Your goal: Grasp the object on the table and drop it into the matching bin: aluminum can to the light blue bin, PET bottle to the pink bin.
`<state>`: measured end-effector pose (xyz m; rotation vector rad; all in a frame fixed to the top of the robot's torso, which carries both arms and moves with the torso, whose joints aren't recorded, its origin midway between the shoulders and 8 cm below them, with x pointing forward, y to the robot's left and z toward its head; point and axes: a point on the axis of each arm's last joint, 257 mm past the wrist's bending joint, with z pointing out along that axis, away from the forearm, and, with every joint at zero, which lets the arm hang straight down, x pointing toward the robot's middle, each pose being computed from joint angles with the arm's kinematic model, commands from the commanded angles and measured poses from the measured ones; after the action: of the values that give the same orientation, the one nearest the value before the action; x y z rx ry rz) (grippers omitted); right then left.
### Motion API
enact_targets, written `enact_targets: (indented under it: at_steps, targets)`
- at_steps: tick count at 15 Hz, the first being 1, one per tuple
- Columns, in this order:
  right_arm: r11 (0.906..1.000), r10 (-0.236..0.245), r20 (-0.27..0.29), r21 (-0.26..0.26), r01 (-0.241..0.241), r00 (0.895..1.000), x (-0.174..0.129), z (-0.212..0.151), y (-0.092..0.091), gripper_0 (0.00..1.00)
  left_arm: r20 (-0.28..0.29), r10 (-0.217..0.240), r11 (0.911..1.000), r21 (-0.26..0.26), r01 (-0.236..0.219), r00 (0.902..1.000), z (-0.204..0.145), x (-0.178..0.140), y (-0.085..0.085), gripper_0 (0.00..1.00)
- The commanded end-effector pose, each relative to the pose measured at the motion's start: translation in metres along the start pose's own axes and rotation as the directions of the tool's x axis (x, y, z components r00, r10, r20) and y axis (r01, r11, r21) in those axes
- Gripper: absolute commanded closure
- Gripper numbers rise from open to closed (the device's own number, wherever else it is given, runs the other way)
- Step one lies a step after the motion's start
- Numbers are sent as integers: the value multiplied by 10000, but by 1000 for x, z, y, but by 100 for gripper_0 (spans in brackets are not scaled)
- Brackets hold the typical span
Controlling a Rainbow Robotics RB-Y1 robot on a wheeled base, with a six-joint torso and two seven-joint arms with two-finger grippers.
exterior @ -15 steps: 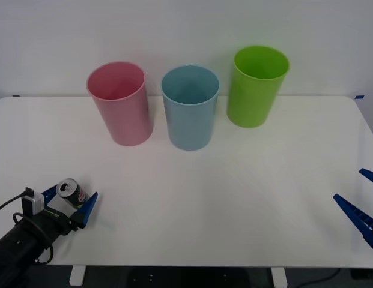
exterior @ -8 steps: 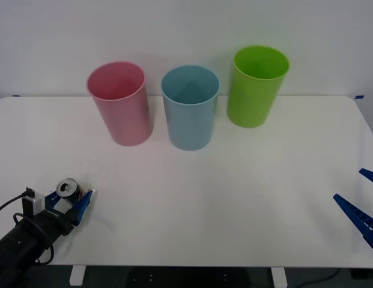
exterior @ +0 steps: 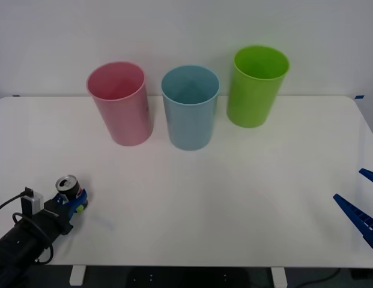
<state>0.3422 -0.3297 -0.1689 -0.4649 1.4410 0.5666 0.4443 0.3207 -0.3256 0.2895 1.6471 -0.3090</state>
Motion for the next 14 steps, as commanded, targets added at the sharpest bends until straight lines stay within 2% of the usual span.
enact_targets:
  at_steps: [1, 3, 7, 10, 13, 14]
  targets:
    - [10000, 1, 0, 0, -1, 10000, 0, 0, 0, 0, 258, -114, 9999, 123, 111, 9996, -1, -8, -2, 100]
    - [10000, 1, 0, 0, -1, 10000, 0, 0, 0, 0, 705, -187, 9989, 446, 156, 9973, -3, -25, -7, 100]
    - [10000, 1, 0, 0, -1, 10000, 0, 0, 0, 0, 1342, -171, 9977, 669, 82, 9908, -6, -55, -12, 100]
    - [10000, 1, 0, 0, -1, 10000, 0, 0, 0, 0, 1953, -263, 9958, 908, 86, 9804, -9, -80, -25, 100]
    - [10000, 1, 0, 0, -1, 10000, 0, 0, 0, 0, 2519, -115, 9933, 1138, -178, 9677, -13, -109, -36, 100]
    - [10000, 1, 0, 0, -1, 10000, 0, 0, 0, 0, 2723, -191, 9922, 1238, -153, 9620, -15, -118, -42, 100]
